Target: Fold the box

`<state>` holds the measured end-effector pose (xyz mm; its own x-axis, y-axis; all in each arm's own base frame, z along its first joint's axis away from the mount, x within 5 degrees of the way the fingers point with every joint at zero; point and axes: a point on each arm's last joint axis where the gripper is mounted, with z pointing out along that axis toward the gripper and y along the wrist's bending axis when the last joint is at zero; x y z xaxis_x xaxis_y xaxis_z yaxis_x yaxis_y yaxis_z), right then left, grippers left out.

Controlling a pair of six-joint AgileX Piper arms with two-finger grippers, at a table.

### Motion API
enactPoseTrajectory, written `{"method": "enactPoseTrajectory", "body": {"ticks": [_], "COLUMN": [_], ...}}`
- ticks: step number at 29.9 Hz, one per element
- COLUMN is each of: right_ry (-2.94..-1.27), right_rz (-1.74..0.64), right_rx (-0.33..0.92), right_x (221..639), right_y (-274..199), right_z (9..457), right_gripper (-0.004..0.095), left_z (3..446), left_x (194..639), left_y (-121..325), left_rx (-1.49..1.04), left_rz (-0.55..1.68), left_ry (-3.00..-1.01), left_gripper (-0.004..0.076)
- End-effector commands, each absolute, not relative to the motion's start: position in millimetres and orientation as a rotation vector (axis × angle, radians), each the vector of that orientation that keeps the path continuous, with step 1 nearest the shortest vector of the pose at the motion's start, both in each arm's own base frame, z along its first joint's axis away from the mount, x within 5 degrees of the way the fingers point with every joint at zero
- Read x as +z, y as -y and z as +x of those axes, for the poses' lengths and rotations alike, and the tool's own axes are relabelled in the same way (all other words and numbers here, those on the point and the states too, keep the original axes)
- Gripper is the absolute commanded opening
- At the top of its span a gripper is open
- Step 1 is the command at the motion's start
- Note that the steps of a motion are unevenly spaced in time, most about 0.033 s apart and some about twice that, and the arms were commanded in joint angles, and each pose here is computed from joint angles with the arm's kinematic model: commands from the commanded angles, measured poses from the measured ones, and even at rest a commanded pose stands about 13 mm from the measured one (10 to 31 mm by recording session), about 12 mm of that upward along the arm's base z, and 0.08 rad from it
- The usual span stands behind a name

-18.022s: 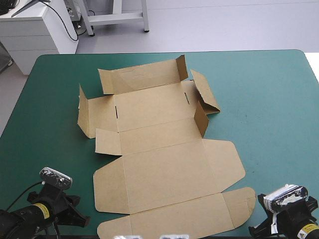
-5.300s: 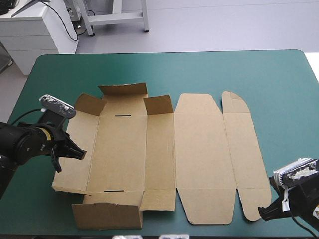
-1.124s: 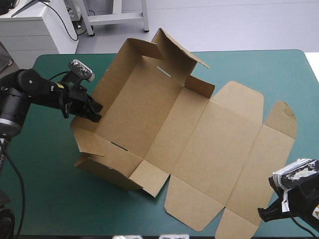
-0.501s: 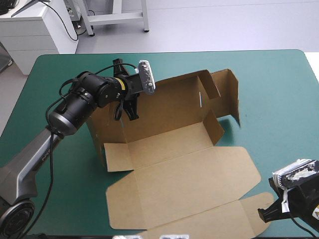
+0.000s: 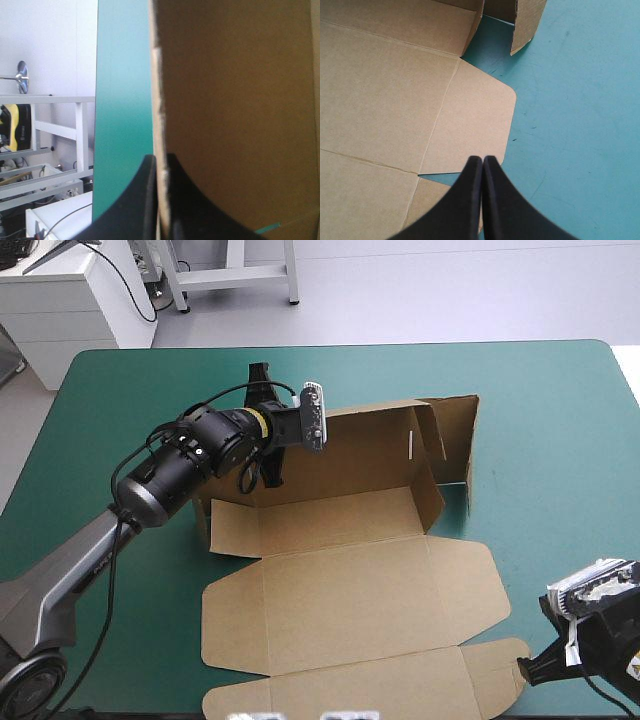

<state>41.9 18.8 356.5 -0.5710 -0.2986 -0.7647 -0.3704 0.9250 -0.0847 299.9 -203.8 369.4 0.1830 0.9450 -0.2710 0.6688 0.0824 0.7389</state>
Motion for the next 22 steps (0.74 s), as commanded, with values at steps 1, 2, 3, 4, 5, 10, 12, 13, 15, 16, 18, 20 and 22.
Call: {"method": "enactPoseTrajectory", "body": {"ticks": [1,2,3,4,5,10,12,13,15,16,18,20,22], "right_ry": [-2.149,-2.148,-2.141,-2.134,-2.124,-2.058,-2.037,-2.022,-2.002,-1.982,-1.966,-1.964,-1.983], "right_rz": [-0.433,-0.431,-0.429,-0.426,-0.423,-0.399,-0.376,-0.344,-0.321,-0.313,-0.306,-0.301,-0.272], "right_rx": [0.103,0.104,0.103,0.102,0.101,0.13,0.137,0.148,0.149,0.146,0.144,0.144,0.162], "right_x": [367,368,368,369,369,375,377,378,380,382,384,384,384], "right_y": [-19,-19,-19,-19,-19,-21,-21,-21,-20,-20,-20,-20,-21], "right_z": [46,46,46,47,47,51,52,53,54,55,59,64,72], "right_gripper": [-0.0021,-0.0021,-0.0021,-0.0021,-0.0021,-0.002,-0.0019,-0.0019,-0.002,-0.0019,-0.0019,-0.0019,-0.0019], "left_z": [284,281,277,274,271,263,264,265,263,262,260,259,259], "left_x": [392,390,389,388,387,373,365,361,356,353,350,350,351], "left_y": [198,197,197,197,196,190,187,185,186,186,189,192,193], "left_rx": [0.467,0.48,0.494,0.5,0.509,0.581,0.643,0.664,0.692,0.702,0.706,0.716,0.715], "left_rz": [1.564,1.558,1.555,1.547,1.533,1.529,1.548,1.542,1.537,1.534,1.523,1.52,1.5], "left_ry": [-1.389,-1.362,-1.335,-1.315,-1.302,-1.259,-1.248,-1.254,-1.241,-1.228,-1.207,-1.171,-1.164], "left_gripper": [-0.0008,-0.0008,-0.0008,-0.0008,-0.0008,-0.0008,-0.0008,-0.0008,-0.0008,-0.0008,-0.0008,-0.0008,-0.0008]}}
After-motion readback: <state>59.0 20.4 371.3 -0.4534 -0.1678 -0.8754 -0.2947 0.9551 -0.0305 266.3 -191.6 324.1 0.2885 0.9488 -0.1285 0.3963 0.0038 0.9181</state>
